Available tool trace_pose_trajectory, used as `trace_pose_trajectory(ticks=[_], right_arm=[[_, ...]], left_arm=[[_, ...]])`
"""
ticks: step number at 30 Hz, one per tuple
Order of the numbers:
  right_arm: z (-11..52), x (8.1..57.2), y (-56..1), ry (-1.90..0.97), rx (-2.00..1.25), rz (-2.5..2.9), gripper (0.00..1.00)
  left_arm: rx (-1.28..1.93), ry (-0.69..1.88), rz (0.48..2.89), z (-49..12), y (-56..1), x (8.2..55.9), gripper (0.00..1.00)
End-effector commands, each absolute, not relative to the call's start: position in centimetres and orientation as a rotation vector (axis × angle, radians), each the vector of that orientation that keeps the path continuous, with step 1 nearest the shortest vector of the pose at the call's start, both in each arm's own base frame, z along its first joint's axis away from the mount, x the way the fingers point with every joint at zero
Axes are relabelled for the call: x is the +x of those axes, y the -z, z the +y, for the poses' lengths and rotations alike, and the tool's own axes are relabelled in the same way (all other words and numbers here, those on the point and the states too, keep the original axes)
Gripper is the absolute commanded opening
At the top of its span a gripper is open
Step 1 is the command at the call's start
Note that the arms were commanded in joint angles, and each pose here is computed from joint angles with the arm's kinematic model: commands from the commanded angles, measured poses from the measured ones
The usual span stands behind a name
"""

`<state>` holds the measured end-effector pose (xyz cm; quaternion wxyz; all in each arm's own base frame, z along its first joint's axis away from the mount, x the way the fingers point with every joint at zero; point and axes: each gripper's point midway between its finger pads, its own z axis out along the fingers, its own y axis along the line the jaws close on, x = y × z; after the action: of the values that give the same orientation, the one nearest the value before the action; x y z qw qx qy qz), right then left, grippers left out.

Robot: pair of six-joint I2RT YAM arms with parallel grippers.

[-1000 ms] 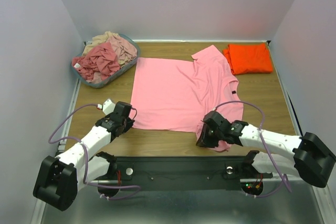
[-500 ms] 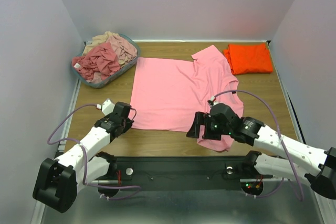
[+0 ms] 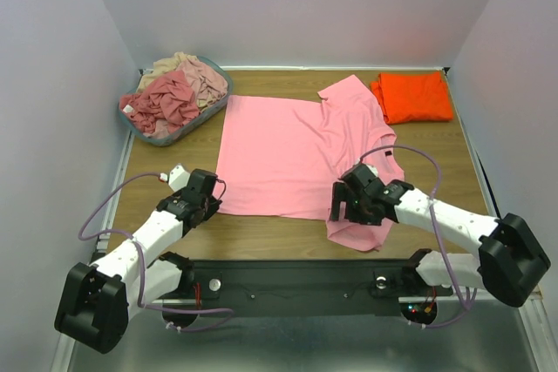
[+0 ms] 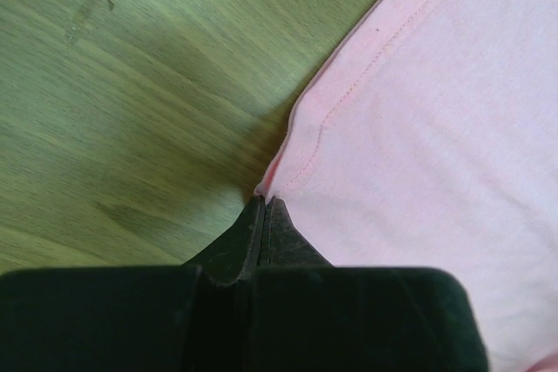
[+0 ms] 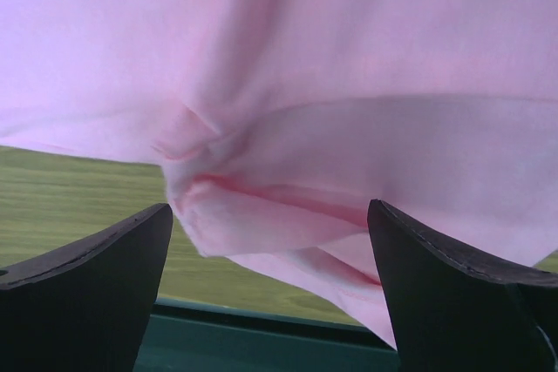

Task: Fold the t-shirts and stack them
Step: Flatten the tshirt out

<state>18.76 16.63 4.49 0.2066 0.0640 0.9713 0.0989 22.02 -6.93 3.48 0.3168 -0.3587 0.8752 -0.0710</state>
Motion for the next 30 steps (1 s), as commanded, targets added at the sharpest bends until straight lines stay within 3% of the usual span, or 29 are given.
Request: trace_pose_trajectory(ticks=[1, 8, 14, 19, 23, 27, 30], right_arm=[[17.0, 18.0, -4.3, -0.356, 0.093, 2.691, 1.00], [17.9, 17.1, -4.6, -0.472, -0.040, 2.668, 1.00], [22.7, 9.4, -8.5, -1.157, -0.144, 2.785, 1.00], [22.6, 5.8, -10.5, -1.389, -0.143, 2.797, 1.00], [20.9, 7.9, -10.1, -1.131, -0.079, 2.781, 1.00], [16.4, 12.3, -9.1, -0.609, 0.274, 2.747, 1.00], [12.7, 12.4, -7.9, -0.322, 0.527, 2.738, 1.00]], left_arm=[[-0.932, 0.179, 2.268, -6.7, -4.5, 22.9, 0.00], [-0.930, 0.181, 2.266, -6.7, -4.5, 22.9, 0.00], [-0.926, 0.167, 2.265, -6.5, -4.7, 22.9, 0.00], [-0.925, 0.161, 2.263, -6.3, -4.8, 22.9, 0.00], [-0.921, 0.162, 2.263, -6.4, -5.0, 23.0, 0.00], [-0.915, 0.162, 2.270, -6.4, -5.1, 22.9, 0.00], [-0.913, 0.190, 2.265, -6.7, -5.3, 22.9, 0.00]])
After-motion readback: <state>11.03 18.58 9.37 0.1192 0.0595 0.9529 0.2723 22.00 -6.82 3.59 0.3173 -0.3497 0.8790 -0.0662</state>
